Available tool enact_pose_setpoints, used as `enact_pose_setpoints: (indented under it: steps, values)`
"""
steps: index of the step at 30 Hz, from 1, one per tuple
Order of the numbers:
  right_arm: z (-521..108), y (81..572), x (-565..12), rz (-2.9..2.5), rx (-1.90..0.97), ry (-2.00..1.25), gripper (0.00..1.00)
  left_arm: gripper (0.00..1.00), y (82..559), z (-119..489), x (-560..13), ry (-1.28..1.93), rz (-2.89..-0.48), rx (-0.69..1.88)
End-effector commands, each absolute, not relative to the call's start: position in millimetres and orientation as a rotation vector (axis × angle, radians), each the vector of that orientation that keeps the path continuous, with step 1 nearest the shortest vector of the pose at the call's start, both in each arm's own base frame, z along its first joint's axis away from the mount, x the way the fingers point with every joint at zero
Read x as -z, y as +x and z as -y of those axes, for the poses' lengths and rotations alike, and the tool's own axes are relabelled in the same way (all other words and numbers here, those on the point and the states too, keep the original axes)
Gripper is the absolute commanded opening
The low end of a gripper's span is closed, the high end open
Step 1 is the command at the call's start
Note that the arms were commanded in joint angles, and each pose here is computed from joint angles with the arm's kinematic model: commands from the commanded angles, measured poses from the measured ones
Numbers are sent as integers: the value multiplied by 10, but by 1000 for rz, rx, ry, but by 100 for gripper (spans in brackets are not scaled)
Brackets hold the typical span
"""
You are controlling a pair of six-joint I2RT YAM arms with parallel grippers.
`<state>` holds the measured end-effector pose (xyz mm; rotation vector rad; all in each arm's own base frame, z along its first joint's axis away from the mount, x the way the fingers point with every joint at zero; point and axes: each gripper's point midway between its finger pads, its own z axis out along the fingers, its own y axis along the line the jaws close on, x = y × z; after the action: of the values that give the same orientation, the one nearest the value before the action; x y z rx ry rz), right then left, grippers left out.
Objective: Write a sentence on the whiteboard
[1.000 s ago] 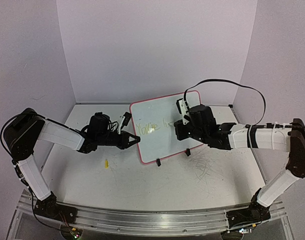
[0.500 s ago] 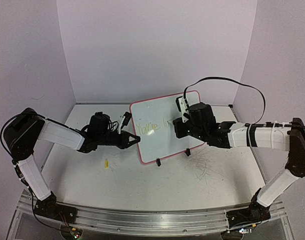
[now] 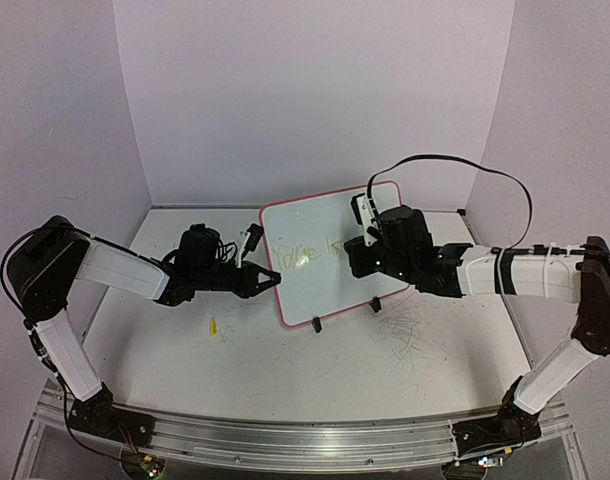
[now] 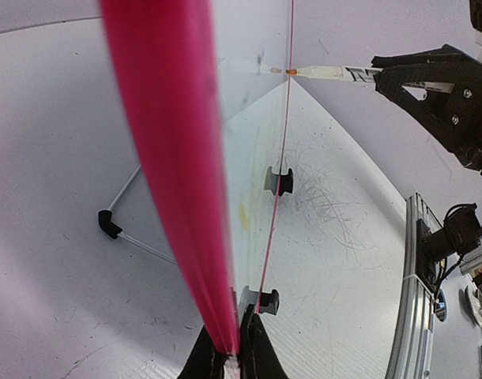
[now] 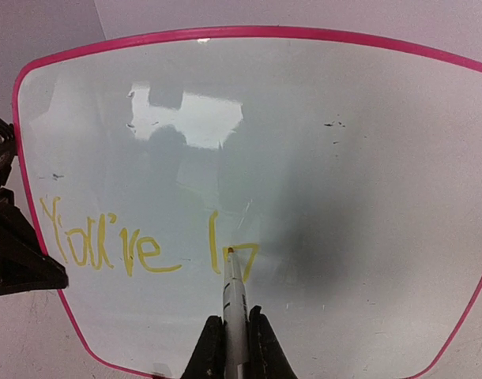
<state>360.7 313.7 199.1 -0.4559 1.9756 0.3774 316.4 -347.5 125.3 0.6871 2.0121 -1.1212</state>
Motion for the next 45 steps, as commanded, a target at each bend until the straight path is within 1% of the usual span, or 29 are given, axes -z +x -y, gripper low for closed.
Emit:
enact_pose_setpoints:
  steps: [1,24,39,45]
  values:
    - [-2918,3632,-2251,-1924,-407,-393,0,0,3067,3341,-779,728,-2178,995]
    - [-3047,3716,-2145,-1936,-420,-428,0,0,3073,3349,-780,732,-2177,995]
    - [-3029,3791,-2125,-1934,-388,-396,0,0,3075,3346,-772,732,-2179,992]
    - [-2988,3719,-2042,-1961,-389,-405,0,0,3067,3342,-767,732,-2181,992]
